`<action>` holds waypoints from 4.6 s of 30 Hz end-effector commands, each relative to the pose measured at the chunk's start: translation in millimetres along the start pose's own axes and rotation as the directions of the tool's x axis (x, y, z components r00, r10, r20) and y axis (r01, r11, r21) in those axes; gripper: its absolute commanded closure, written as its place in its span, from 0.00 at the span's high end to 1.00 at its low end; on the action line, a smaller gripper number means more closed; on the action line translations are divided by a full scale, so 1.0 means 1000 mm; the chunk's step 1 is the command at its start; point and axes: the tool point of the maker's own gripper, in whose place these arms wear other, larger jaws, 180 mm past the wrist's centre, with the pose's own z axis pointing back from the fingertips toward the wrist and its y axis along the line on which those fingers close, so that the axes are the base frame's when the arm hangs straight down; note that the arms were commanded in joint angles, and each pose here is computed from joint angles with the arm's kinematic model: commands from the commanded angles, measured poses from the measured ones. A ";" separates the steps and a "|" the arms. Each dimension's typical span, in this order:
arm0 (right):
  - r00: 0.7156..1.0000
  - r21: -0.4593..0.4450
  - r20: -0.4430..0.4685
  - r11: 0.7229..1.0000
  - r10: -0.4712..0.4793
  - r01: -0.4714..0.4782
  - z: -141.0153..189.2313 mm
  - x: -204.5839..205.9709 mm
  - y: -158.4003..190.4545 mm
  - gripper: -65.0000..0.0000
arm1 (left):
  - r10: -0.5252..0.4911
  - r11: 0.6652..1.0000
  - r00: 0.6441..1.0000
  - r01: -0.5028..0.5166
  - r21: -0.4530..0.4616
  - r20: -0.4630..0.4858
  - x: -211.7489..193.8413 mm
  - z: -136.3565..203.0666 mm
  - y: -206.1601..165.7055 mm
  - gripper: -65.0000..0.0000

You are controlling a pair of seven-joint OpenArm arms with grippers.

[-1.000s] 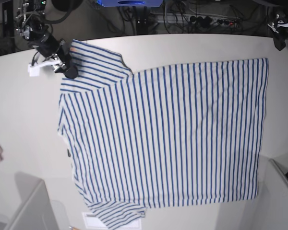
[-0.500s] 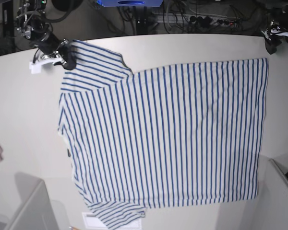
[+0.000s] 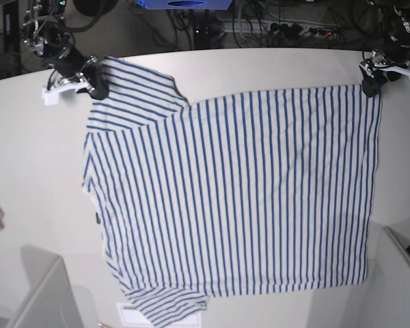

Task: Fold the T-shirt properly
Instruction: 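Grasp the opposite shoulder corner of the shirt with the left gripper, then lift both shoulder corners and pull them toward the robot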

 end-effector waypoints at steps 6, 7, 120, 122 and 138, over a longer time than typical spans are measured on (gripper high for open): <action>1.000 -0.047 -0.022 0.999 0.006 -0.007 0.003 -0.004 -0.011 0.00 | -0.028 0.998 0.999 0.025 -0.063 -0.045 -0.006 -0.017 -0.021 0.92; 1.000 -0.047 -0.022 0.999 0.006 -0.007 0.003 -0.004 -0.011 0.00 | -0.028 0.997 0.999 0.025 -0.070 -0.043 -0.006 -0.018 -0.024 0.89; 0.975 0.398 0.156 0.894 0.157 -0.207 0.014 0.085 0.184 0.00 | -0.460 0.885 0.884 0.448 0.126 0.083 0.107 -0.023 -0.087 0.00; 0.978 0.393 0.152 0.899 0.145 -0.194 0.009 0.089 0.182 0.00 | -0.431 0.898 0.898 0.418 0.136 0.090 0.111 -0.028 -0.086 0.00; 0.993 0.397 0.072 0.910 0.097 -0.118 -0.032 0.126 0.191 0.00 | -0.307 0.946 0.950 0.297 0.130 0.060 0.112 -0.059 -0.077 0.00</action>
